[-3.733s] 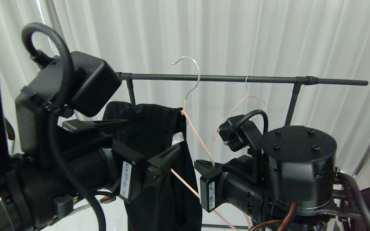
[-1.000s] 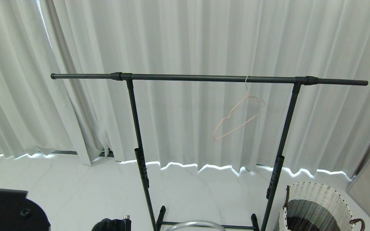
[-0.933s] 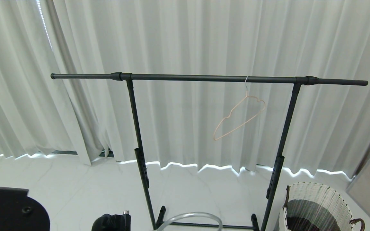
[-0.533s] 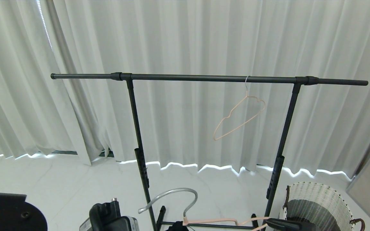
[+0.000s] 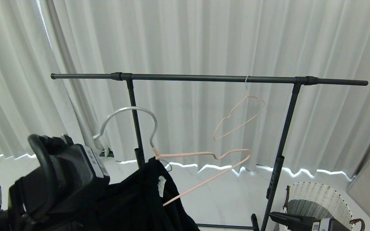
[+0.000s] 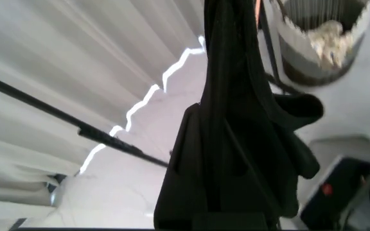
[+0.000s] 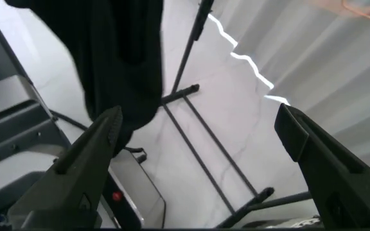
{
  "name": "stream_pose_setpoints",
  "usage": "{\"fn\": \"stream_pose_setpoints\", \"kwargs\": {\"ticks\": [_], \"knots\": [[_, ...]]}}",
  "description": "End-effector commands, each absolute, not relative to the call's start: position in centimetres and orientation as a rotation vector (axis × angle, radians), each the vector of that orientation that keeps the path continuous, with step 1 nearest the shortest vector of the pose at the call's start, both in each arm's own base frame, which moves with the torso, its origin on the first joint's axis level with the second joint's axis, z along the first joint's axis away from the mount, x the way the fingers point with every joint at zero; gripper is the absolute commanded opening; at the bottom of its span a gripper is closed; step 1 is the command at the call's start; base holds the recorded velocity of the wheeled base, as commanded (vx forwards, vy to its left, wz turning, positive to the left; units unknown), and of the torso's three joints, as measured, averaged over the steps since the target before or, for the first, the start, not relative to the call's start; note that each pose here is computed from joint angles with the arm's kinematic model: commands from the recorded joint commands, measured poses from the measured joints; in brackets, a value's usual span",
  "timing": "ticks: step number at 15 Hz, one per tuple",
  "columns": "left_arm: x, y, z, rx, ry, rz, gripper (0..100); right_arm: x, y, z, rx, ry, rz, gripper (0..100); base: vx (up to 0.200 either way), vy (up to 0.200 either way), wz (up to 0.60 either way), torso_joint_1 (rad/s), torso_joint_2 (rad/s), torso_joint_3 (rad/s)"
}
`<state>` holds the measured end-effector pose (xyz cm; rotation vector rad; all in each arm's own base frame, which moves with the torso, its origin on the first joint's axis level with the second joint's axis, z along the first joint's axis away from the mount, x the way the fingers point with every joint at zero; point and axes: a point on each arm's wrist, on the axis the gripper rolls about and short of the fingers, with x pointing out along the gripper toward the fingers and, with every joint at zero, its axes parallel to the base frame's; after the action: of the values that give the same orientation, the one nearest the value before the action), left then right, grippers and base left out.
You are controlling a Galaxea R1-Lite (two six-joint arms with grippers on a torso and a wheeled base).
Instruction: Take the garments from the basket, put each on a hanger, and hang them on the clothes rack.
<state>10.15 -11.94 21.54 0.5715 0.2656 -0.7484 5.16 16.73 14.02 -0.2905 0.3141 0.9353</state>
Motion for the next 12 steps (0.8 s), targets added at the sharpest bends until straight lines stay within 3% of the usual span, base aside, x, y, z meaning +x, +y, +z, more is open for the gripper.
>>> {"fn": "stream_pose_setpoints", "kwargs": {"ticks": [1,2,6,12], "knots": [[10.4,-12.2,22.8,0.580,0.218,-0.743,0,5.7,18.9,13.9,-0.293,0.339,0.930,100,0.000,0.000,0.00,0.000,0.00,0.000],[10.4,-12.2,22.9,0.624,0.193,-0.751,0,6.2,20.7,14.1,-0.266,0.356,0.923,100,0.000,0.000,0.00,0.000,0.00,0.000],[10.4,-12.2,23.4,0.623,0.174,-0.753,0,8.3,25.4,14.7,-0.146,0.383,0.847,100,0.000,0.000,0.00,0.000,0.00,0.000],[10.3,-12.1,23.8,0.611,0.162,-0.752,0,9.7,26.9,12.3,-0.209,0.408,0.712,100,0.000,0.000,0.00,0.000,0.00,0.000]]}}
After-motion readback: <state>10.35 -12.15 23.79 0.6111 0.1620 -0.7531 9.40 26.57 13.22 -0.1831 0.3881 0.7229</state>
